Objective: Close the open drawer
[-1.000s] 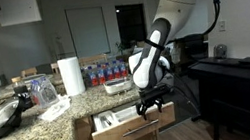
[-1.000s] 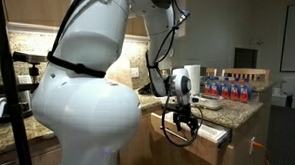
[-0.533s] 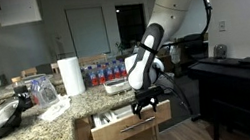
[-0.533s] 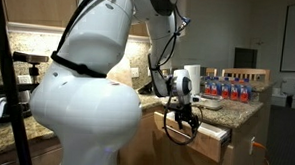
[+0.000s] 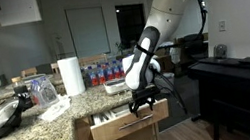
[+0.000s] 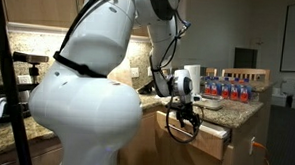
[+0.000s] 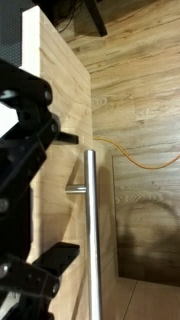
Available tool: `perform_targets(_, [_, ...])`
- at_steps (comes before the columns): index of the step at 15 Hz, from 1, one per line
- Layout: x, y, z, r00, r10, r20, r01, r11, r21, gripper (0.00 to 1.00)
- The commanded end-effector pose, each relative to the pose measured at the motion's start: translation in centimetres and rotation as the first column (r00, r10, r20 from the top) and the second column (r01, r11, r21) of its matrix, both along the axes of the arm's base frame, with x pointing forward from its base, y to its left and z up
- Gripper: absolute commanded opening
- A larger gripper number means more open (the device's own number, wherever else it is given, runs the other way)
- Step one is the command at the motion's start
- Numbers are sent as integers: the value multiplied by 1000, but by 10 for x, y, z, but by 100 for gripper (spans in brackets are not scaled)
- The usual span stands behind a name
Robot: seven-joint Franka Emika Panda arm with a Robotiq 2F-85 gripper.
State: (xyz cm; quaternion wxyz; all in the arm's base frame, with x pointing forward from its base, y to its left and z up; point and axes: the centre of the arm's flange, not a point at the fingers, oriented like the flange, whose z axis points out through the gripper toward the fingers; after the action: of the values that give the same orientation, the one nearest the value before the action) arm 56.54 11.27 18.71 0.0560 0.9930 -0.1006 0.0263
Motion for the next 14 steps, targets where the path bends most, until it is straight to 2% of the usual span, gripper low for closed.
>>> perform_targets(1, [16, 3, 1, 999, -28, 43, 28, 1000, 7, 100])
perform_targets(14, [38, -3, 3, 997, -18, 70, 19, 1000, -22, 100])
